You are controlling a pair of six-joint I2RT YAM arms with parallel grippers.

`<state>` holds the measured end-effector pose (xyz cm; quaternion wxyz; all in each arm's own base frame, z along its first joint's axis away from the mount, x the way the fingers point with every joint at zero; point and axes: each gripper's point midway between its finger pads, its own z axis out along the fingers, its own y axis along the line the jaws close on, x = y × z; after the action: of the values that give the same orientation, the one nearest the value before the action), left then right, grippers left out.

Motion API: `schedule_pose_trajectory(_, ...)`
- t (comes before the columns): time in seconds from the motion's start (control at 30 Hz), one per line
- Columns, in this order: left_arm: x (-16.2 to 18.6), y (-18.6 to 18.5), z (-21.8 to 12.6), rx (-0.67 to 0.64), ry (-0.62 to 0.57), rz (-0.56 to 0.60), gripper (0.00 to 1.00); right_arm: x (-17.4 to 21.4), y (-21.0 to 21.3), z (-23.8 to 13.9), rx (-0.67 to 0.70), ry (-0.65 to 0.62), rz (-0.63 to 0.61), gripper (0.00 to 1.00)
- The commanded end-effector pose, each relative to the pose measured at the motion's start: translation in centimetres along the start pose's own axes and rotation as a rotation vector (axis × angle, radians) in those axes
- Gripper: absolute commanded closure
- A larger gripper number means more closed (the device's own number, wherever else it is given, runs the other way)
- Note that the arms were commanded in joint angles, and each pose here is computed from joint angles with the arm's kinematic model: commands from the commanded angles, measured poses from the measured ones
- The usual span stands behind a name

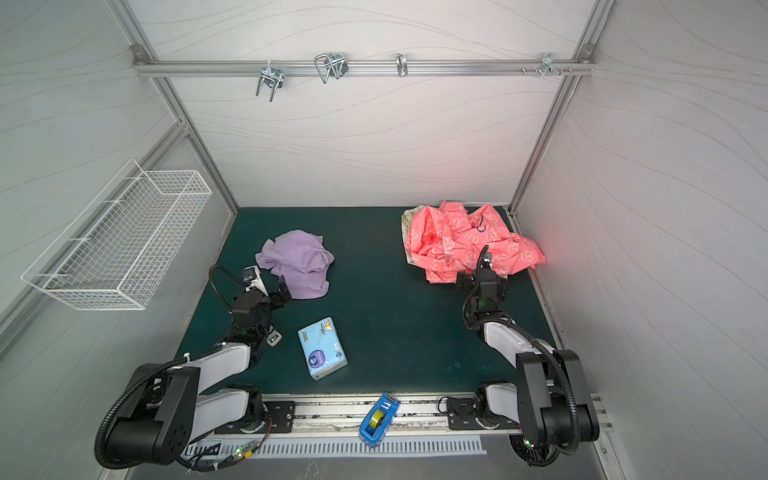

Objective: Pick out a specific cloth from the pile

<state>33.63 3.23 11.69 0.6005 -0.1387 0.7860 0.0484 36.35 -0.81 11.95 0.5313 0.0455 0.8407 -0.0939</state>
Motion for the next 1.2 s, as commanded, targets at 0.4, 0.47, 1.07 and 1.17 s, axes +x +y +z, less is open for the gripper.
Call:
schedule_pose_trajectory(0.4, -1.7, 0.2, 1.0, 0.013, -0.131, 0.022, 0.01, -0.3, 1.0, 1.7, -0.056, -0.075, -0.047, 0.01)
schedule_pose_trajectory(0.47, -1.0, 0.1, 1.8, 0.018, -0.128, 0.029, 0.01, -0.3, 1.2, 1.7, -0.072, -0.073, -0.051, 0.01)
schedule_pose_trajectory(1.07, 0.5, -1.9, 5.8, 0.115, 0.036, 0.075, 0.01, -0.5, 6.1, -0.2, -0.420, -0.124, -0.049, 0.01)
schedule_pose_trajectory(1.17, 0.6, -2.0, 6.0, 0.123, 0.049, 0.075, 0.01, -0.4, 7.0, 0.1, -0.448, -0.139, -0.047, 0.01)
